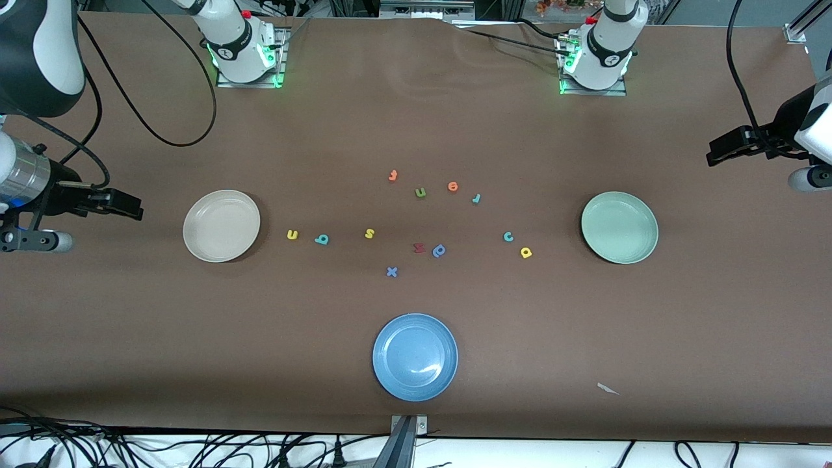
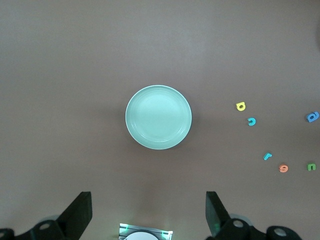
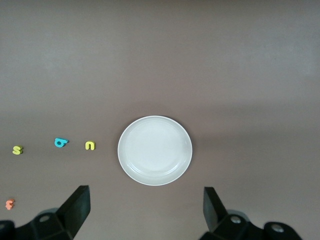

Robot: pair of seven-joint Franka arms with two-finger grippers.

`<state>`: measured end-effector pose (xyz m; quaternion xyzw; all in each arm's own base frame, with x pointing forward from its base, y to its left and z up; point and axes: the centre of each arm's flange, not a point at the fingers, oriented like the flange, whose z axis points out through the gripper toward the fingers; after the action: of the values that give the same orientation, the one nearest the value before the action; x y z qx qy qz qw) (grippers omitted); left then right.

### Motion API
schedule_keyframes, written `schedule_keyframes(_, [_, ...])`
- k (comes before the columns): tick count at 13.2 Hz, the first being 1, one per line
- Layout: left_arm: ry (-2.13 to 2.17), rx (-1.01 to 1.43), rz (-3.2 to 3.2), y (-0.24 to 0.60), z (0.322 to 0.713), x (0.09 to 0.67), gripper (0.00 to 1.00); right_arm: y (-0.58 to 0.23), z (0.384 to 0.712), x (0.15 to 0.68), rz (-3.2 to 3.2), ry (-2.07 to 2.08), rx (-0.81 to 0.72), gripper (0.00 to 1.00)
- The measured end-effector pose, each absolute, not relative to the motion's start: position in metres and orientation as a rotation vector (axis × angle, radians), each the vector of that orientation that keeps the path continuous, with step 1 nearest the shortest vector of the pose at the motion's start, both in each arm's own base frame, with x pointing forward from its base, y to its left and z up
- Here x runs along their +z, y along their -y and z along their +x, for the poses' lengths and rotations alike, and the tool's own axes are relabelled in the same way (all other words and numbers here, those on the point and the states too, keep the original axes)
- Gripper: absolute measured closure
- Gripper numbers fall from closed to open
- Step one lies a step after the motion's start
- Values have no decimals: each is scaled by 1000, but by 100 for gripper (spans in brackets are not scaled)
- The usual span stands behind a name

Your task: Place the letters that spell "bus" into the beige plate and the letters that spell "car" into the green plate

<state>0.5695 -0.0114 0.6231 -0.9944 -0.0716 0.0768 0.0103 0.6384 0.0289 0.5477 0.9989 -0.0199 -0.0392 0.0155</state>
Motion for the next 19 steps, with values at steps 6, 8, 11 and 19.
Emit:
schedule_keyframes(6, [223, 240, -3104, 11, 569, 623, 0, -30, 638, 546, 3107, 56, -134, 0])
schedule_keyframes(8, [225, 240, -3104, 11, 569, 623, 0, -30, 638, 545, 3106, 56, -138, 0])
schedule_keyframes(11, [230, 240, -3103, 9, 569, 623, 0, -30, 637, 542, 3105, 56, -153, 0])
schedule_keyframes(19, [361, 284, -3186, -33, 569, 617, 0, -33, 636, 526, 3098, 37, -225, 0])
